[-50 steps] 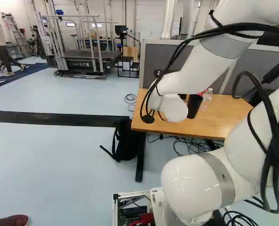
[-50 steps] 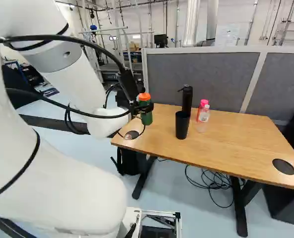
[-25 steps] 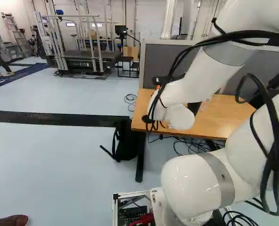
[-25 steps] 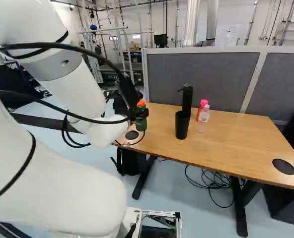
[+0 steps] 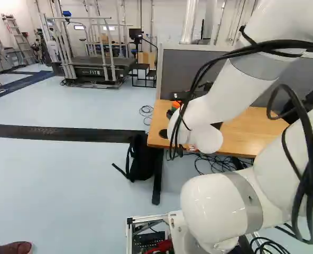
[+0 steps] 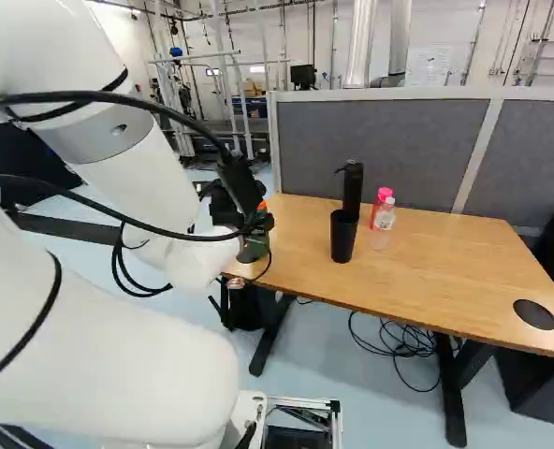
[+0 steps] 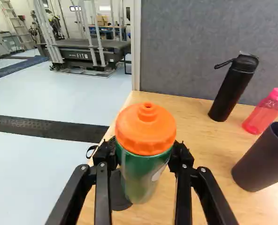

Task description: Pick up the green bottle from the table

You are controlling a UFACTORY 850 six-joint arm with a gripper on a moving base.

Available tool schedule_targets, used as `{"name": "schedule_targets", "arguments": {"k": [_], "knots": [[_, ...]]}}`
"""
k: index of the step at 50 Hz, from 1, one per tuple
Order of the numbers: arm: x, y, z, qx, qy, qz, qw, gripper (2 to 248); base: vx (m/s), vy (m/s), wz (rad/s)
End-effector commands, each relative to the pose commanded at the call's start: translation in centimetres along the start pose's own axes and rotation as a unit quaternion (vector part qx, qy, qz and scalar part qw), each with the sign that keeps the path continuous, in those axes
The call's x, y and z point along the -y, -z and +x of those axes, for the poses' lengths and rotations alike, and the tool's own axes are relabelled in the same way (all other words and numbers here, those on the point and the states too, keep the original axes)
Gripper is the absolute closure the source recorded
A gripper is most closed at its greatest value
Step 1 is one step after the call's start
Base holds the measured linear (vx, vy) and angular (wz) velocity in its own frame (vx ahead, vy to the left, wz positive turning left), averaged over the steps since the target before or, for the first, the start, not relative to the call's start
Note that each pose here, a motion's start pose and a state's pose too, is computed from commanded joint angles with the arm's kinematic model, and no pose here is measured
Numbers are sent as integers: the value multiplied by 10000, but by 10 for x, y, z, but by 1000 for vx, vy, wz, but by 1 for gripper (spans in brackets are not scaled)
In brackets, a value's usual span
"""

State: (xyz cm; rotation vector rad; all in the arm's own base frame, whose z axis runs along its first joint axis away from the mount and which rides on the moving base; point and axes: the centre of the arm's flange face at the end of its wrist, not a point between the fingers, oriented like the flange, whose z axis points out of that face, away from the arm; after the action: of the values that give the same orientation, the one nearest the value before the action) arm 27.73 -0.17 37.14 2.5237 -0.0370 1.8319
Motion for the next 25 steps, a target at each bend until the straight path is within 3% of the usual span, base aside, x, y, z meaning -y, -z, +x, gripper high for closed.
{"name": "schedule_targets", "arguments": {"k": [25], "knots": [[1, 5, -7, 81, 29, 158, 9998, 128, 0, 0, 0]]}}
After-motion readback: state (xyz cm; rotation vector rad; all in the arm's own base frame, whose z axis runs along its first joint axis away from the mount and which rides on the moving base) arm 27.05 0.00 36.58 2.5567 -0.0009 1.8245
